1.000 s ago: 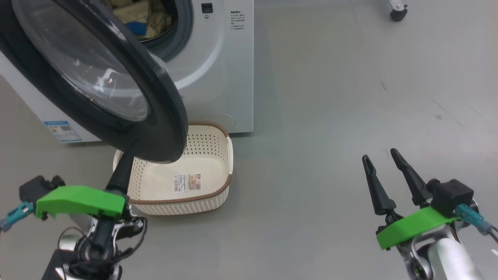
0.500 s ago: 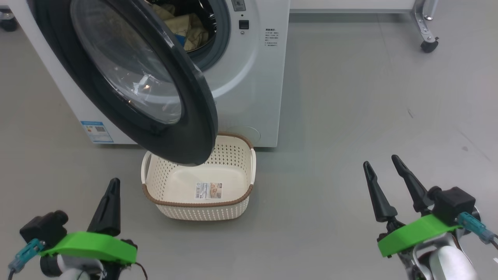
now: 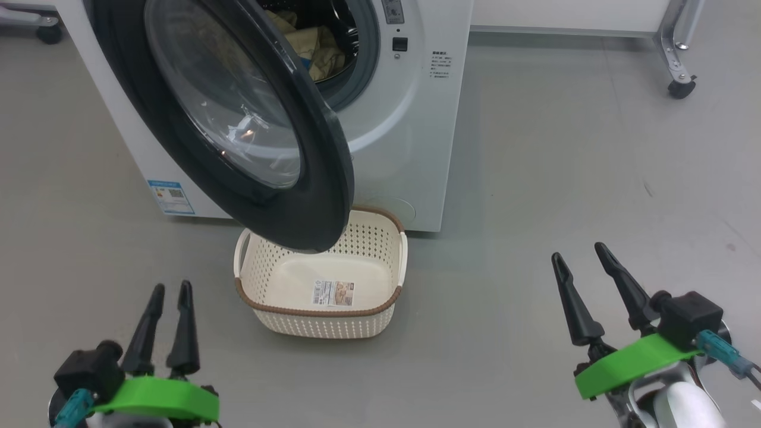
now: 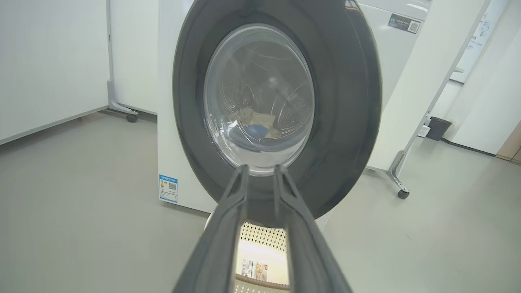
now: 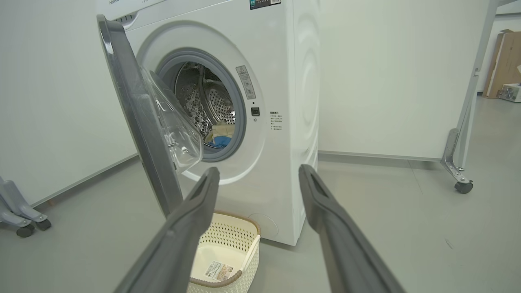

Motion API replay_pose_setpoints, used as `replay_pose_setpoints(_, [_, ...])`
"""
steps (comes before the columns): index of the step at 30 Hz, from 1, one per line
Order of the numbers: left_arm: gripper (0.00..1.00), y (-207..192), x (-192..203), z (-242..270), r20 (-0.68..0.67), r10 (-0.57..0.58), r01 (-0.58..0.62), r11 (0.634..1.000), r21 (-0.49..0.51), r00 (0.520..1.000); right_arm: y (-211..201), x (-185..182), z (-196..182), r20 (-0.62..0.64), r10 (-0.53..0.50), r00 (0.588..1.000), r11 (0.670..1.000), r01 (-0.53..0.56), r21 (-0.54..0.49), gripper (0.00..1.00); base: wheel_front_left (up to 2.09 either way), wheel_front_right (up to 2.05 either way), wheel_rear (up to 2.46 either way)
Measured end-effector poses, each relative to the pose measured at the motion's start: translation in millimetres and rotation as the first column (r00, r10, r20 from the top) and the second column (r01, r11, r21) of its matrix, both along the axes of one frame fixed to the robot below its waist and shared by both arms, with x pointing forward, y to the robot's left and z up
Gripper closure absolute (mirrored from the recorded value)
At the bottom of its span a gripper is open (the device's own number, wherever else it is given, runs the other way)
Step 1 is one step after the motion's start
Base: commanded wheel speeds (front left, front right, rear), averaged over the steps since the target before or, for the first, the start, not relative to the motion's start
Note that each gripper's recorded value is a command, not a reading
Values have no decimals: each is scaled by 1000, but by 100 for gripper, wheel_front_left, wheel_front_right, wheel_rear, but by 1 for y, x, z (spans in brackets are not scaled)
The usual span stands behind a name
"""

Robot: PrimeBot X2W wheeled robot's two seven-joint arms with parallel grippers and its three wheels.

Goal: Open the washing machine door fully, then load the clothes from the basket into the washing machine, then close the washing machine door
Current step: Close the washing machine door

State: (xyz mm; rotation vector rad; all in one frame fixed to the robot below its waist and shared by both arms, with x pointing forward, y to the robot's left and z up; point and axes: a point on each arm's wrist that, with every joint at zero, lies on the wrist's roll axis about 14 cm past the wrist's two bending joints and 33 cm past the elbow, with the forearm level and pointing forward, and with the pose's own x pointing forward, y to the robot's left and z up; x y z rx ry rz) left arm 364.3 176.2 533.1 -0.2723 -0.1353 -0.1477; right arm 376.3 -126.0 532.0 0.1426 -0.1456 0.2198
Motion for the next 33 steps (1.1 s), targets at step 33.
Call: replay_pose_setpoints(33, [0, -12, -8, -29, -81, -22, 26, 998, 48, 996, 0, 3, -7, -20, 0, 1000, 1000, 0, 1, 0, 0, 0, 0])
